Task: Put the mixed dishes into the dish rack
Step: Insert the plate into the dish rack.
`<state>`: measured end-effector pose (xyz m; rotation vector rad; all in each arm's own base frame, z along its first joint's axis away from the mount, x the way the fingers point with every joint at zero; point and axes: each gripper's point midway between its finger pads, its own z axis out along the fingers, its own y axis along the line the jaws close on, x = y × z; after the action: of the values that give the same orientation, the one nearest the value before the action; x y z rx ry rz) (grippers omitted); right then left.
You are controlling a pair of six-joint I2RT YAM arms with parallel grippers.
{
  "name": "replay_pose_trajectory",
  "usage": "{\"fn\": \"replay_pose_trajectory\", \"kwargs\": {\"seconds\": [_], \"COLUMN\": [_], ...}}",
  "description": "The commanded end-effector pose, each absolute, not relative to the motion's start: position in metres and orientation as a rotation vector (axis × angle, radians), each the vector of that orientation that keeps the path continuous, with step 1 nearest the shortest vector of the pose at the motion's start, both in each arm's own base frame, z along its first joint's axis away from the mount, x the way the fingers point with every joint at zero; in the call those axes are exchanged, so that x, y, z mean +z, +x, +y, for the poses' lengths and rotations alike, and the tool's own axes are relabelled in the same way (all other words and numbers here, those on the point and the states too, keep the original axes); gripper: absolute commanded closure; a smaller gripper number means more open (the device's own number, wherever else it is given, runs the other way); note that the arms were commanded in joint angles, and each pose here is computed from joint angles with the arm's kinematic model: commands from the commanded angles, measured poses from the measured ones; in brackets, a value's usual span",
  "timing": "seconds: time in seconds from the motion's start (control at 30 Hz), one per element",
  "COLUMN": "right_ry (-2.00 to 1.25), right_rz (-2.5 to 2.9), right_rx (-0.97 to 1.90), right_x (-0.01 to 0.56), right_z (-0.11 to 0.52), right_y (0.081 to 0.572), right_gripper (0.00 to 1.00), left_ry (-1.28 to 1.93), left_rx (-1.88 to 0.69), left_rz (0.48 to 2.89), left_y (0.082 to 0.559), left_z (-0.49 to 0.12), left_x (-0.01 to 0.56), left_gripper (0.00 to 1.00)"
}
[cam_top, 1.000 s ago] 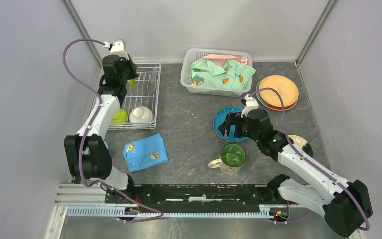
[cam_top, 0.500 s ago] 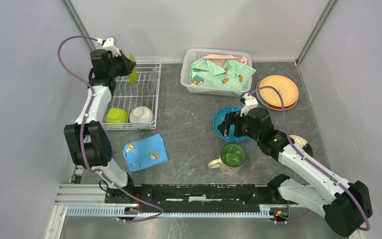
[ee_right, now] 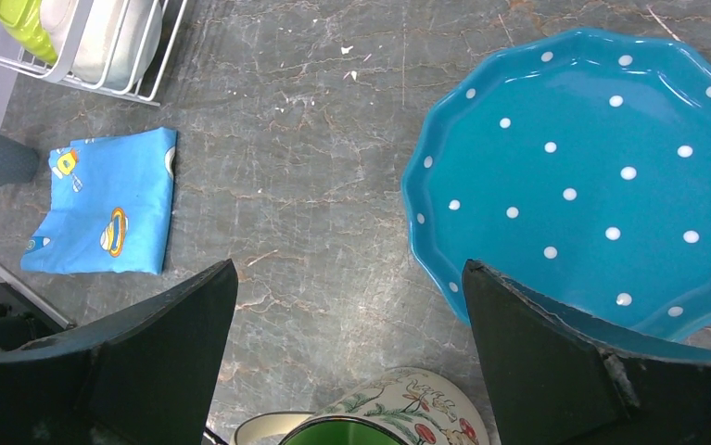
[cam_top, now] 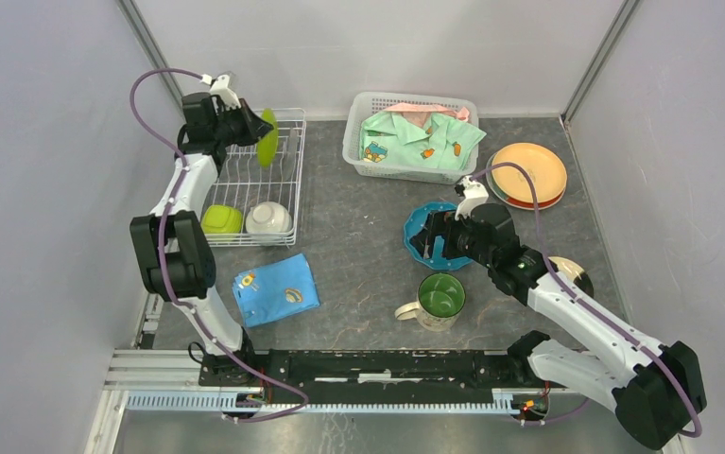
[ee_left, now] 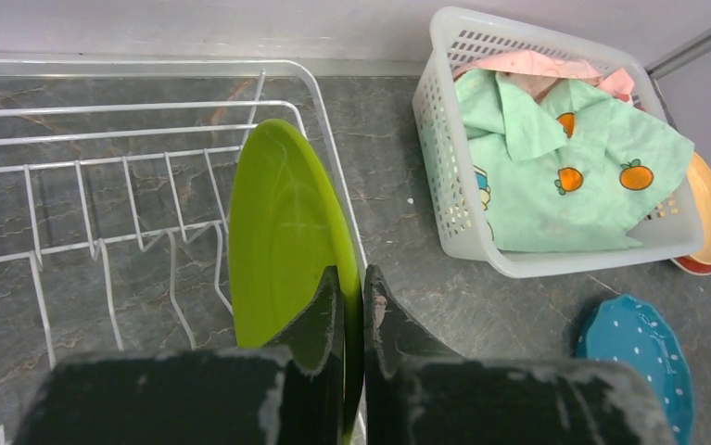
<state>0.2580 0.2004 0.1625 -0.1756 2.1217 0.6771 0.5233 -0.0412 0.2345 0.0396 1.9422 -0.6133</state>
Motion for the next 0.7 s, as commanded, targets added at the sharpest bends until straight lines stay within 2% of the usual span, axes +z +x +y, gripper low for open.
{"fn": "replay_pose_trajectory", "kwargs": {"seconds": [0.0,0.23,0.67], "right_ry": [-0.165,-0.190,-0.192], "right_rz": [2.052,2.052,2.010], "right_rx": [0.725,0.705,0.696], "right_x": [0.181,0.189,0.201], "right_z": [0.208,0.209,0.206], "right_y": [0.266,0.269,0.271], "right_gripper": [0.02,0.02,0.02], "left_ry": [0.065,0.051,0.029], "left_rx": [-0.665,-0.683,-0.579], "left_rz": [1.895,1.947,1.894], "left_y": [0.536,0.544,0.550], "left_z": [-0.048,-0.048,-0.035], "left_x": [0.239,0.208,0.253], "left_gripper": [0.98,0.98,0.98]}}
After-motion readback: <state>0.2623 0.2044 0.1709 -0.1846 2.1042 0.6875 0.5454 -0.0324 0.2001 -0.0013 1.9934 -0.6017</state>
